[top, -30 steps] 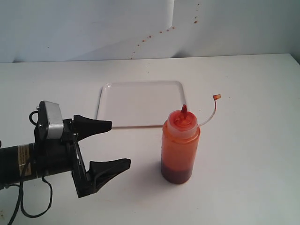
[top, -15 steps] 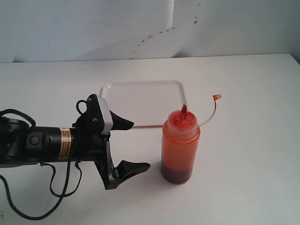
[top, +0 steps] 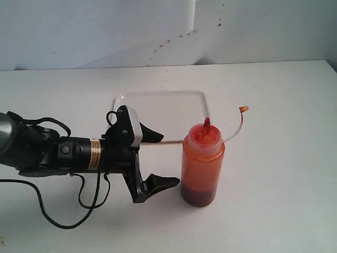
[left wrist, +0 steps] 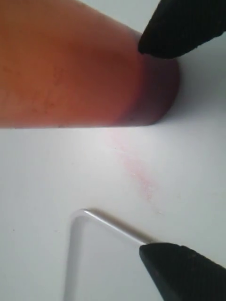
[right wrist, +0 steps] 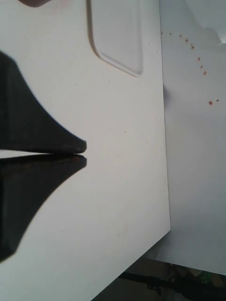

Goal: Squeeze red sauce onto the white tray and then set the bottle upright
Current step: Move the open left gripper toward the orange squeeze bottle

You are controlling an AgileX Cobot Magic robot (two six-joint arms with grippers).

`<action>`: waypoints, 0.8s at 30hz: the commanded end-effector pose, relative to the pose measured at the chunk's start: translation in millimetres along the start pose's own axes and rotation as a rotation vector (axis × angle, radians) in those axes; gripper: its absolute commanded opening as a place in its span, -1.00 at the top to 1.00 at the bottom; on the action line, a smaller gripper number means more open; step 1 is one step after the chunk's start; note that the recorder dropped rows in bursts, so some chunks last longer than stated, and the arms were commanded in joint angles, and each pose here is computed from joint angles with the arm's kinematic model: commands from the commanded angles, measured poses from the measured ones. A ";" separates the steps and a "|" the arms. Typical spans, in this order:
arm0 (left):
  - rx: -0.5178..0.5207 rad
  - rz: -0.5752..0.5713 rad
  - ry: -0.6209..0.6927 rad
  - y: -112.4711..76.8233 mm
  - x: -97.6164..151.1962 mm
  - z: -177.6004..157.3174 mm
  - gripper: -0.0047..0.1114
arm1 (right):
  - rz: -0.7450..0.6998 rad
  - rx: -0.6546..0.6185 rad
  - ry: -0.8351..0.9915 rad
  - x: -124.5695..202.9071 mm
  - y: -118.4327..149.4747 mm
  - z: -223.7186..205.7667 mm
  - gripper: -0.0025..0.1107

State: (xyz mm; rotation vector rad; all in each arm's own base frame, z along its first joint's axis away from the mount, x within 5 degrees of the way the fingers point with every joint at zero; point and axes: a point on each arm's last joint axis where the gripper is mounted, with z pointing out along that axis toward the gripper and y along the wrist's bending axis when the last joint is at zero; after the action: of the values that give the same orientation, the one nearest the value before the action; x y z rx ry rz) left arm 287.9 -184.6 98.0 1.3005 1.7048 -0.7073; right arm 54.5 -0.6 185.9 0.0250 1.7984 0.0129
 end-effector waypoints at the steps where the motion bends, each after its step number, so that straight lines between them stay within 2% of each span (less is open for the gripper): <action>1: 0.040 0.020 -0.103 -3.1 -12.0 1.1 -0.87 | 0.004 0.005 -0.015 -0.1 -0.2 -0.1 0.96; 9: 0.048 0.019 -0.132 -3.2 -14.2 0.1 -0.87 | 0.004 0.005 -0.015 -0.1 -0.2 -0.1 0.96; 13: 0.016 0.009 -0.144 -0.3 -15.4 0.1 -0.87 | 0.004 0.005 -0.015 -0.1 -0.2 -0.1 0.96; 19: -0.005 0.214 -0.147 0.3 -15.6 0.1 -0.87 | 0.004 0.005 -0.015 -0.1 -0.2 -0.1 0.96; 24: -0.071 0.186 -0.093 14.1 -5.6 -6.7 -0.87 | 0.004 0.005 -0.015 -0.1 -0.2 -0.1 0.96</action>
State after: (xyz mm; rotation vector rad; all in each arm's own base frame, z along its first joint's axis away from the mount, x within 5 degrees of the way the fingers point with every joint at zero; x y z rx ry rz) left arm 293.5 -184.5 108.4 1.3659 1.4606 -0.6162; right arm 54.5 -0.6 185.9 0.0250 1.7984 0.0129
